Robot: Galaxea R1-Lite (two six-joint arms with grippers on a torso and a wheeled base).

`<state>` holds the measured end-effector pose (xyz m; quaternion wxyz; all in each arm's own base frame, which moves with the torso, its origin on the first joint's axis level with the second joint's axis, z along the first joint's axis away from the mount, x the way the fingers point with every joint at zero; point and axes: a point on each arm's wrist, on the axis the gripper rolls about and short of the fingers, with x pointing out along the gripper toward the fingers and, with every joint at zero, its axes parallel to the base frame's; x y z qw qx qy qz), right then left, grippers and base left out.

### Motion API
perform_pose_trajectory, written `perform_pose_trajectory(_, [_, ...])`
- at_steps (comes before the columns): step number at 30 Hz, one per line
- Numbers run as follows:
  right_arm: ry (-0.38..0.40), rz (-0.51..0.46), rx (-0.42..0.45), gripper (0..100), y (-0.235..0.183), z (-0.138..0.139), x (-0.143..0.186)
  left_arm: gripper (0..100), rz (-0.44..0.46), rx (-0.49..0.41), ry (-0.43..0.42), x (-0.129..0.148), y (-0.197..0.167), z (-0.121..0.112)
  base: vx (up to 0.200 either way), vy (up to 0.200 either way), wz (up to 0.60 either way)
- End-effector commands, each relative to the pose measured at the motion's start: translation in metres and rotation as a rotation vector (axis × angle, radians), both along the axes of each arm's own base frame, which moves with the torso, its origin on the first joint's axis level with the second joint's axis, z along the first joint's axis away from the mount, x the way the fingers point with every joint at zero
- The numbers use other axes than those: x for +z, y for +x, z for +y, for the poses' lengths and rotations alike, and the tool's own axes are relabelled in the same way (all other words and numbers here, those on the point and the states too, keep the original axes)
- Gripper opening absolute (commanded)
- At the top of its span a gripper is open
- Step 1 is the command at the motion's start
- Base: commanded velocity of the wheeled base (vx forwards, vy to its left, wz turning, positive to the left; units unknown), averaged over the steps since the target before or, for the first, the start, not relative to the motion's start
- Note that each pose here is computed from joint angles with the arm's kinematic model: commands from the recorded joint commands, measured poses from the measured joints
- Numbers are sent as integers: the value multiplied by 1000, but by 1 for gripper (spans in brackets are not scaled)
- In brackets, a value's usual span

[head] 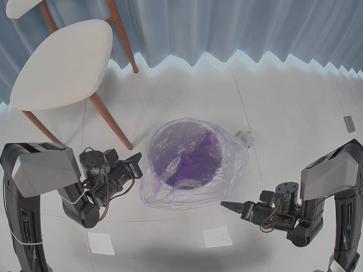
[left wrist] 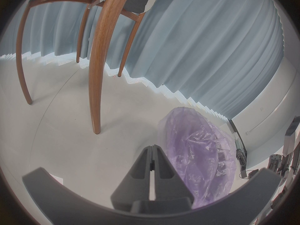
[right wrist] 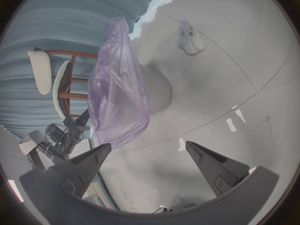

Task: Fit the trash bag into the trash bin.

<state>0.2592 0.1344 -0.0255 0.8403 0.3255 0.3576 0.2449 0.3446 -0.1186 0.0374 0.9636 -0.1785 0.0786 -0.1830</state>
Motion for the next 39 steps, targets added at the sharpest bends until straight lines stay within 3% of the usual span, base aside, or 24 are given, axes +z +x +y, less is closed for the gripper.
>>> perform_pose_trajectory(1, [8,-15,1,100,1,1,1,0,4,-27,2,2,-7,-8,0,0,0])
perform_pose_trajectory(5, [8,-15,1,100,1,1,1,0,20,-38,12,-3,-11,-13,0,0,0])
perform_pose_trajectory(6, [8,-15,1,100,1,1,1,100,19,-38,12,-3,-11,-13,0,0,0])
perform_pose_trajectory(22, [5,-12,2,100,1,1,-1,100,-6,-27,6,1,-9,-24,0,0,0])
perform_pose_trajectory(27, [6,-15,2,100,2,1,0,100,24,-21,18,-12,-6,-23,0,0,0])
perform_pose_trajectory(28, [6,-15,2,100,2,1,0,0,25,-20,18,-12,-6,-23,0,0,0])
perform_pose_trajectory(39, [5,-14,2,100,2,1,-1,0,-16,5,-2,4,-5,-16,0,0,0])
